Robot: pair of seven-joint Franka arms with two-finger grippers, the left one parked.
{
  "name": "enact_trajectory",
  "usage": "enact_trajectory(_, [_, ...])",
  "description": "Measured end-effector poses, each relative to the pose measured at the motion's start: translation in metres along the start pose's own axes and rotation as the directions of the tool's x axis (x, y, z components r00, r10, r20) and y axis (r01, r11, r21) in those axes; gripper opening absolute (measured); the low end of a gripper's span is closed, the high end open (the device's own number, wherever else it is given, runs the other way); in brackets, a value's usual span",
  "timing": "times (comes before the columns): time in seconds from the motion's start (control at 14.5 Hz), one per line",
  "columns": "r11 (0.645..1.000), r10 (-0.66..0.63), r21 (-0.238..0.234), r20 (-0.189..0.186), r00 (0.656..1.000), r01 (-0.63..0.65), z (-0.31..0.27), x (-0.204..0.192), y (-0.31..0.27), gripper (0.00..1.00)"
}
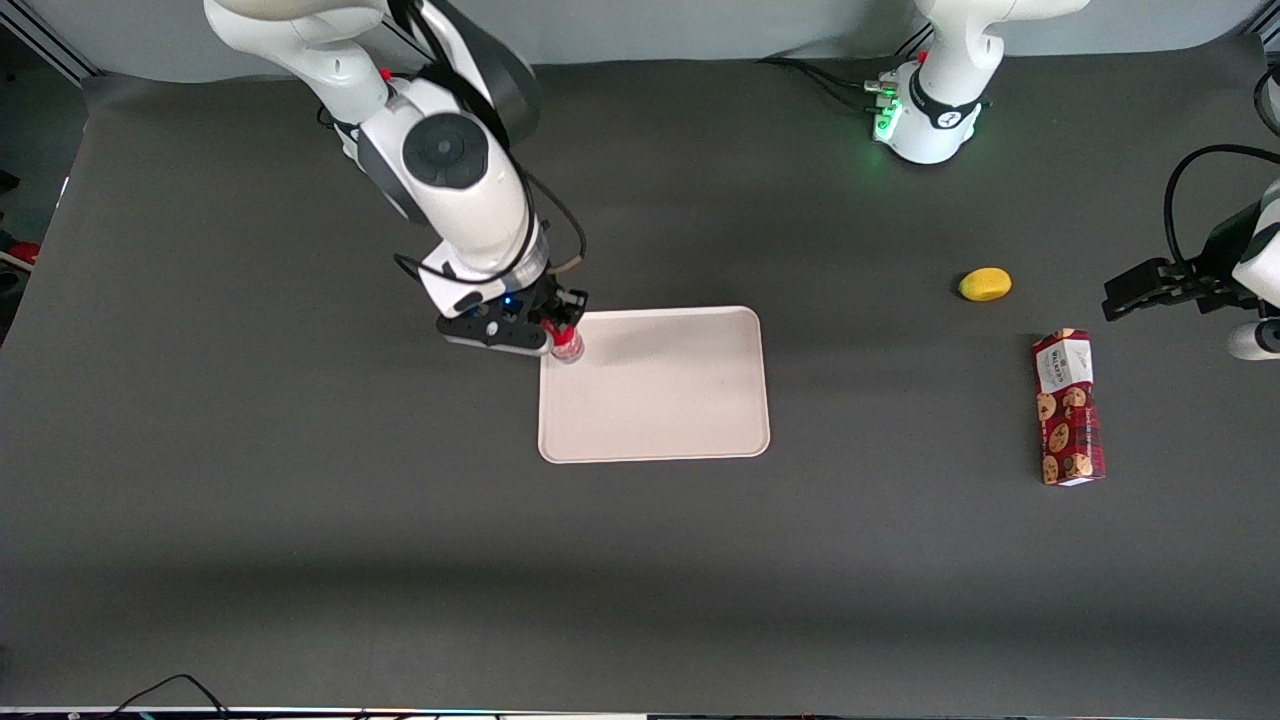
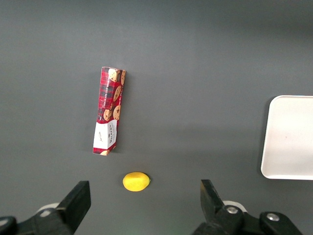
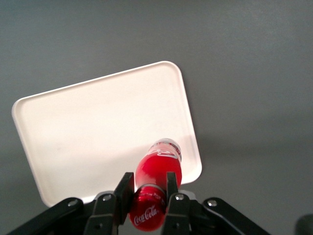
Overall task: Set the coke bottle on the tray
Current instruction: 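Carry the bottle over the white tray and lower it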
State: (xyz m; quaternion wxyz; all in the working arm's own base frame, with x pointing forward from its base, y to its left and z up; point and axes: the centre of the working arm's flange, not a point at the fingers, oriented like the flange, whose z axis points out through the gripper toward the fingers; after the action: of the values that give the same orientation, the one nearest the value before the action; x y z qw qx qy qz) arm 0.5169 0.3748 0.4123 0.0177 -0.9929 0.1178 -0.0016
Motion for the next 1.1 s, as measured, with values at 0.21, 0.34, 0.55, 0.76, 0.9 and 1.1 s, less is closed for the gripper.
enact_trajectory(0.21, [1.000, 0.004, 0.029, -0.013, 1.000, -0.004, 0.039, -0.001, 0.009, 0.33])
enact_trajectory(0.34, [0.999, 0.004, 0.042, -0.020, 1.000, -0.003, 0.051, -0.003, 0.011, 0.33])
enact_trajectory(0.55, [0.999, -0.011, 0.048, -0.040, 0.999, 0.013, 0.059, -0.005, 0.012, 0.33])
enact_trajectory(0.76, [0.998, -0.021, 0.054, -0.050, 0.999, 0.024, 0.070, -0.006, 0.013, 0.33])
enact_trajectory(0.9, [0.998, -0.020, 0.053, -0.050, 0.999, 0.023, 0.071, -0.006, 0.014, 0.39])
enact_trajectory(1.1, [0.998, -0.013, 0.060, -0.066, 0.998, 0.017, 0.064, -0.001, 0.016, 0.67])
